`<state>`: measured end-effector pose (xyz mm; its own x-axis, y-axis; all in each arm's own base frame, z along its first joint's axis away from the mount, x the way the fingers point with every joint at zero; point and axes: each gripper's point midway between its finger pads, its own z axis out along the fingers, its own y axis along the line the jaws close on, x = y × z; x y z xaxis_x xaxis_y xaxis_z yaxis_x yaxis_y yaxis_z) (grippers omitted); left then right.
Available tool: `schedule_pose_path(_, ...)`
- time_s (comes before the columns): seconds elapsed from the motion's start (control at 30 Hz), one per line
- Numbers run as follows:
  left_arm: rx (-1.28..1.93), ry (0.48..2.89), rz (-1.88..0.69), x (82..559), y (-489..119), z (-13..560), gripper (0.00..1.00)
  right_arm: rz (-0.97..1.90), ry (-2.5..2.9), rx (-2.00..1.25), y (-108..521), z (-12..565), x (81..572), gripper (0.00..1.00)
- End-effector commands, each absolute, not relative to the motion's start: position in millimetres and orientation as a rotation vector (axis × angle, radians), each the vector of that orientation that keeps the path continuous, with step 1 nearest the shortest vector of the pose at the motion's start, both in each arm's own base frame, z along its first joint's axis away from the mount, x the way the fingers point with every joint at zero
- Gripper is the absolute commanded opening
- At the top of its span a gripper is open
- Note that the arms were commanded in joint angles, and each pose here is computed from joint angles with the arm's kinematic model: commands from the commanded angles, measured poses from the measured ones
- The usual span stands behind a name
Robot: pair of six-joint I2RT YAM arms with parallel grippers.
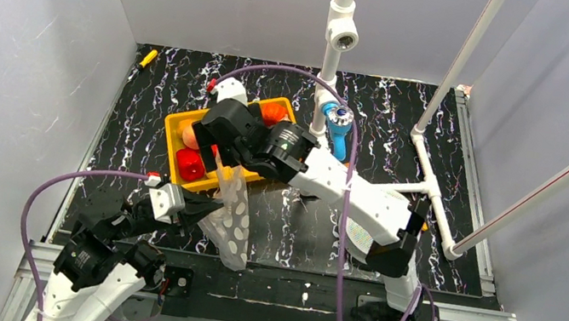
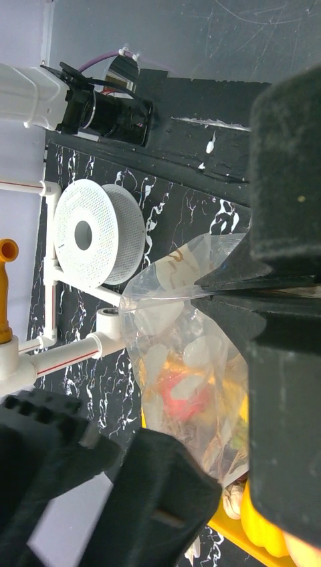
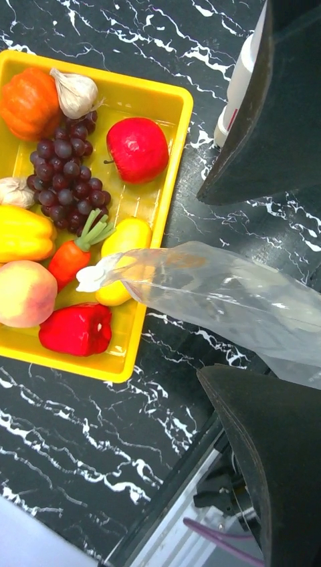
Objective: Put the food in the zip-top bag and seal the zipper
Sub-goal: Open the zipper of the food storage bag at the center of the board.
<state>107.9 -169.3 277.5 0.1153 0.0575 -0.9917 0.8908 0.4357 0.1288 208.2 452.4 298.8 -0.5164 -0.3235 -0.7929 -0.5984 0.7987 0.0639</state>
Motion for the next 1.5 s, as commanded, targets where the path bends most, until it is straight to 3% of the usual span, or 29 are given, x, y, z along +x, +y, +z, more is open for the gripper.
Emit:
schedule_pose_path(0.0,0.971,1.276,-0.765,99.9,-167.9,294.8,0.00,0.392,2.095,-0.725,464.3,295.0,218.5,0.85)
schedule_pose_path(0.17,0.967,1.283,-0.775,98.6,-167.9,299.7,0.00,0.408,2.084,-0.751,468.3,288.7,225.6,0.49)
schedule_pose_path(0.3,0.949,1.296,-0.787,99.2,-168.0,302.7,0.00,0.447,2.072,-0.767,469.4,293.1,221.9,0.03)
schedule_pose_path(0.33,0.936,1.308,-0.790,100.0,-167.4,303.0,0.09,0.458,2.066,-0.769,468.9,296.5,219.6,0.02)
schedule_pose_path(0.4,0.929,1.326,-0.802,98.1,-166.8,304.4,0.14,0.472,2.035,-0.770,467.3,305.4,215.6,0.01)
schedule_pose_path(0.47,0.938,1.339,-0.820,95.6,-168.0,303.5,0.25,0.468,2.008,-0.774,464.6,309.6,213.4,0.01)
schedule_pose_path(0.57,0.912,1.384,-0.837,98.0,-168.2,299.0,0.61,0.466,1.982,-0.785,459.4,317.1,207.0,0.01)
schedule_pose_path(0.63,0.880,1.417,-0.840,98.9,-166.0,298.2,0.75,0.469,1.960,-0.796,456.1,325.3,200.6,0.01)
schedule_pose_path(0.77,0.785,1.444,-0.837,99.4,-158.0,310.4,0.90,0.465,1.898,-0.819,446.2,346.5,186.7,0.01)
schedule_pose_path(0.93,0.623,1.465,-0.851,102.3,-147.8,339.8,0.98,0.474,1.830,-0.823,431.4,368.4,170.8,0.01)
schedule_pose_path(1.2,0.527,1.419,-0.905,98.8,-144.5,363.4,0.98,0.498,1.761,-0.811,404.9,376.8,163.8,0.01)
schedule_pose_path(1.47,0.458,1.480,-0.782,110.1,-126.5,345.8,0.98,0.541,1.685,-0.733,375.4,402.1,163.0,0.01)
